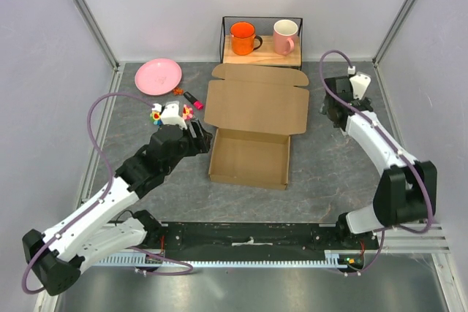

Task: Fold the paper box

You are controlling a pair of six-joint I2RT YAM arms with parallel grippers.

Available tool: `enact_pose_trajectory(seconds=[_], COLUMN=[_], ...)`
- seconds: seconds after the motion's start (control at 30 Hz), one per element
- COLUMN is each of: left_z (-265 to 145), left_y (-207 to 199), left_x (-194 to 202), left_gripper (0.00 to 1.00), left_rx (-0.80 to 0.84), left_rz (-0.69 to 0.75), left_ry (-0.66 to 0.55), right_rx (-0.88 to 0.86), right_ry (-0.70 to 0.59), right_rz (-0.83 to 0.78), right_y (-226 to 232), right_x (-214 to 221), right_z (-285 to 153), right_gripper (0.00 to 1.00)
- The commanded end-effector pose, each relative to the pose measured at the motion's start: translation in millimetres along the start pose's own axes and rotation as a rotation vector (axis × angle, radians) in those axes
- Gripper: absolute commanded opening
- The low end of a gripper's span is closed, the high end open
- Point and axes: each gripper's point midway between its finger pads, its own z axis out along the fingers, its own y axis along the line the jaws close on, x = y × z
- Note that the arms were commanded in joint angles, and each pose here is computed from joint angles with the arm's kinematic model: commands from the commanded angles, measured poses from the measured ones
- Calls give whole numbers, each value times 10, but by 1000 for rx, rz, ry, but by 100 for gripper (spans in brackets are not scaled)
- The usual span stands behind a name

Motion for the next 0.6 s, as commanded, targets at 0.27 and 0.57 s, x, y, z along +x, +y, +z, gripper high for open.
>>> enact_pose_trajectory(seconds=[0.27, 0.57], left_z=[-218, -135], left_y=[92, 87], left_x=[264, 301], left_gripper=[77, 77], left_rx=[67, 58], left_rz=[-58, -27], left_ry=[33, 49], right_rx=[14, 45], right_ry=[133, 220], right_rz=[-99, -118], right_y=[-103, -122], right_x=[84, 349], right_z=[1088, 1467], right_gripper=[79, 79])
